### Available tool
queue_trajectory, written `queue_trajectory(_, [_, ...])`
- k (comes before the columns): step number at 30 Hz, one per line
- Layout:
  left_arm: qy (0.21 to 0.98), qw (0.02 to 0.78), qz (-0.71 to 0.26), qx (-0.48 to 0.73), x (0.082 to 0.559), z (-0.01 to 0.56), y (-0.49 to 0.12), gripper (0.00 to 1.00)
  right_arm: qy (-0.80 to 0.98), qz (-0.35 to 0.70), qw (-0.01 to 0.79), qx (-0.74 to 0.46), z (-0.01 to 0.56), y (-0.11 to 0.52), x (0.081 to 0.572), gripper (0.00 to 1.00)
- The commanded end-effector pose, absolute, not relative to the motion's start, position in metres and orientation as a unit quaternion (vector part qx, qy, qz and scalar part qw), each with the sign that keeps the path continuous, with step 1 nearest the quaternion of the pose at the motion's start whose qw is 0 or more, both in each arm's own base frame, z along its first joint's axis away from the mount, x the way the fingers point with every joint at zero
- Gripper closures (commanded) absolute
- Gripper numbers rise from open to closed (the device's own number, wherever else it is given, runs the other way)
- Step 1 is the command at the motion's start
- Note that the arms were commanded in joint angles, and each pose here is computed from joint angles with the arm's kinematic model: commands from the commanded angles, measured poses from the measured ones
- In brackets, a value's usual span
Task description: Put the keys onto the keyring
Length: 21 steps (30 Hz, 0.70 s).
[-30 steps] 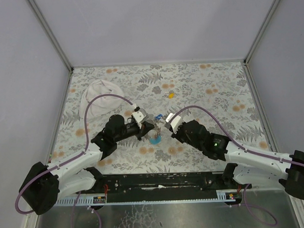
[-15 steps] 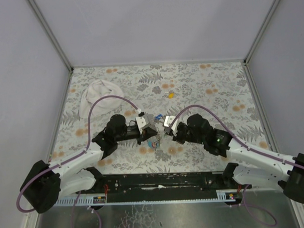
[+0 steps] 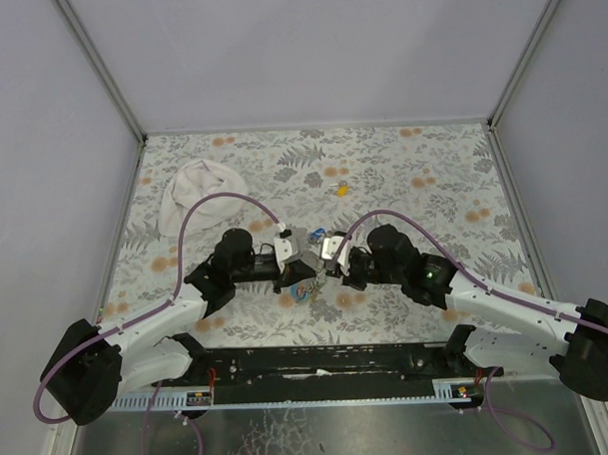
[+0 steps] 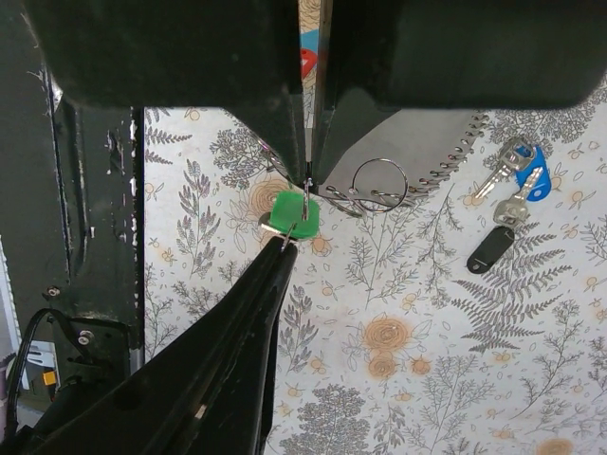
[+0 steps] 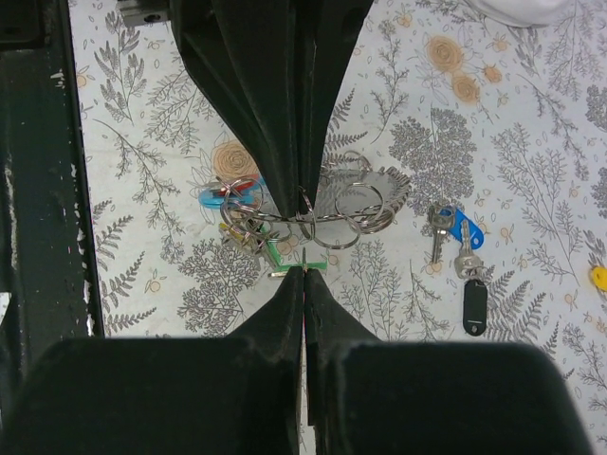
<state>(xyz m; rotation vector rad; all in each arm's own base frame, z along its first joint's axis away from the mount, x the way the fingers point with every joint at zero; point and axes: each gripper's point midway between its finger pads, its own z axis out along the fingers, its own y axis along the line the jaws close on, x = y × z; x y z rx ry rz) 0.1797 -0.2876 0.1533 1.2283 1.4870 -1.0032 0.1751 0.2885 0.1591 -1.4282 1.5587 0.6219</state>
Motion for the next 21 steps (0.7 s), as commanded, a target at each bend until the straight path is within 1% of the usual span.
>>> queue_trajectory(1, [0.581, 0.47, -0.417, 0.517, 0.174, 0.158, -0.289, 1.0, 0.615, 0.25, 0.473, -0.579, 0.179, 0.295, 0.183, 1.0])
queue_trajectory(21, [0.571, 0.459, -0.428, 0.529, 0.167, 0.158, -0.291, 1.0, 0.598, 0.28, 0.466, -0.589, 0.184, 0.303, 0.174, 1.0])
